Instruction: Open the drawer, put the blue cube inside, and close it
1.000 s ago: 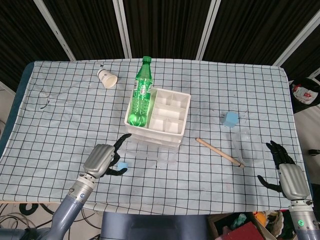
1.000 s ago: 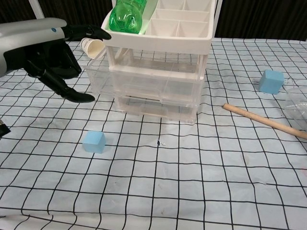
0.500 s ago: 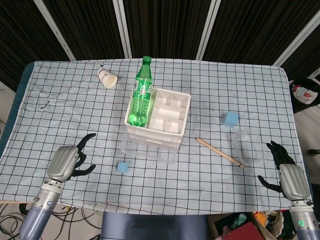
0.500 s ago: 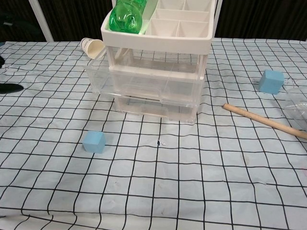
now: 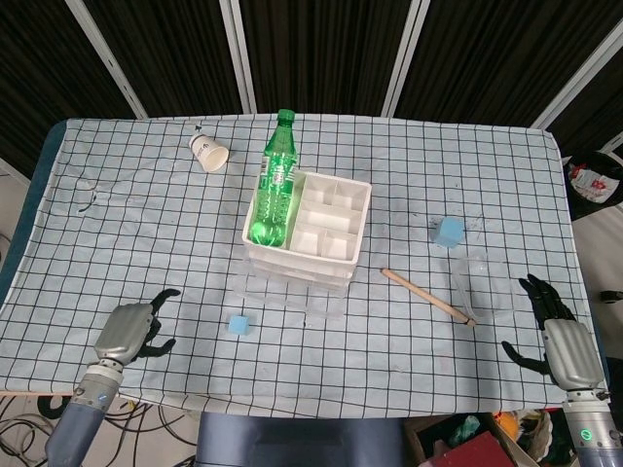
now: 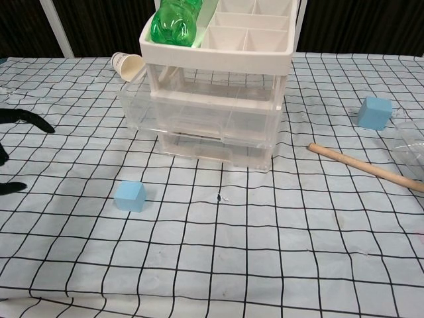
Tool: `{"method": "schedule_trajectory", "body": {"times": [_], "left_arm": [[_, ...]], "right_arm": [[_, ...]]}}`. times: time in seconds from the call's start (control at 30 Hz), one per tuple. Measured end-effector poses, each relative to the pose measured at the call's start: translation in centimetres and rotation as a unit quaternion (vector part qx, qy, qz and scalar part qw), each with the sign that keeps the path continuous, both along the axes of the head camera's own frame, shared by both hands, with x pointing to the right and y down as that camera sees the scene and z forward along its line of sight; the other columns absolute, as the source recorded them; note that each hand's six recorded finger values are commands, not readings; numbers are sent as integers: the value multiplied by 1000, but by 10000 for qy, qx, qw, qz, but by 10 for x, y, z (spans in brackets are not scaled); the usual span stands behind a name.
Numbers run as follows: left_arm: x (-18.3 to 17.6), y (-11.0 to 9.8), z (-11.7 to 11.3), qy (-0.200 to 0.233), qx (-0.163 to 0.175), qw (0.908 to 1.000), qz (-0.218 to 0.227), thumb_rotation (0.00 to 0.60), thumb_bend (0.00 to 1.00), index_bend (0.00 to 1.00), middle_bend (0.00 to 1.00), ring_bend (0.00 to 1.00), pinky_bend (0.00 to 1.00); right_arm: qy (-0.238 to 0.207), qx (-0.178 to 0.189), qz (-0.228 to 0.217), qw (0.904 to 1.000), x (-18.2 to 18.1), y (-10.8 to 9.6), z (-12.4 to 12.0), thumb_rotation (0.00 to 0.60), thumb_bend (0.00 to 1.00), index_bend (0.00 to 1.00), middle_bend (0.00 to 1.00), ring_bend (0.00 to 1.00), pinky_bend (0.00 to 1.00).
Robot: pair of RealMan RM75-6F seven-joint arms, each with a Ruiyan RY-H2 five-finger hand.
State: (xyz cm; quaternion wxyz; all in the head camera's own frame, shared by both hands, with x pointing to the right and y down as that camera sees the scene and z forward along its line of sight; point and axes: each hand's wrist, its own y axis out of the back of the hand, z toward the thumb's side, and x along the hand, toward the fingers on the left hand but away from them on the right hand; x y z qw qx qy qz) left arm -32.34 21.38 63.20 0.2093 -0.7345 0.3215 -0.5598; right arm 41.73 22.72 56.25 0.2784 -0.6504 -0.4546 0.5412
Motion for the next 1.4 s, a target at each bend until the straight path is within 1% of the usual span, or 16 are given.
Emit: {"method": "schedule_trajectory", "body": {"times": [0.2,0.33,0.53,0.73,0.9,1.2,1.27,1.4], "left_arm": [[24,2,25,-132,-288,9994,117,600,248,231,1000,1000,959],[44,-2,37,-65,-398,9991,119,600,258,254,1000,1000,960],[73,-7,47,139,-461,9987,180,600,258,267,1000,1000,961],[93,-8,53,201,-546,9977,349,600,264,297,1000,1000,961],[102,-5,59,139,-624,9970,438,600,272,310,1000,1000,961],[102,-2,65,-26,-694,9966,452,600,279,338,1000,1000,961],[103,-1,67,-36,-715,9964,461,600,295,358,1000,1000,961],[106,1,69,-4,-734,9963,450,600,360,459,1000,1000,966]], "right_arm": [[-8,-1,5,10000,0,0,0,600,185,0,0,0,187],[-9,1,5,10000,0,0,0,600,185,0,0,0,187],[-14,-1,16,10000,1,0,0,600,185,0,0,0,187],[-18,6,17,10000,1,0,0,600,185,0,0,0,187],[-27,21,26,10000,1,0,-1,600,184,0,0,0,187],[-33,30,16,10000,1,0,-1,600,185,0,0,0,187],[-31,40,10,10000,1,0,-1,600,185,0,0,0,187],[-38,35,21,10000,1,0,-1,600,185,0,0,0,187]]}}
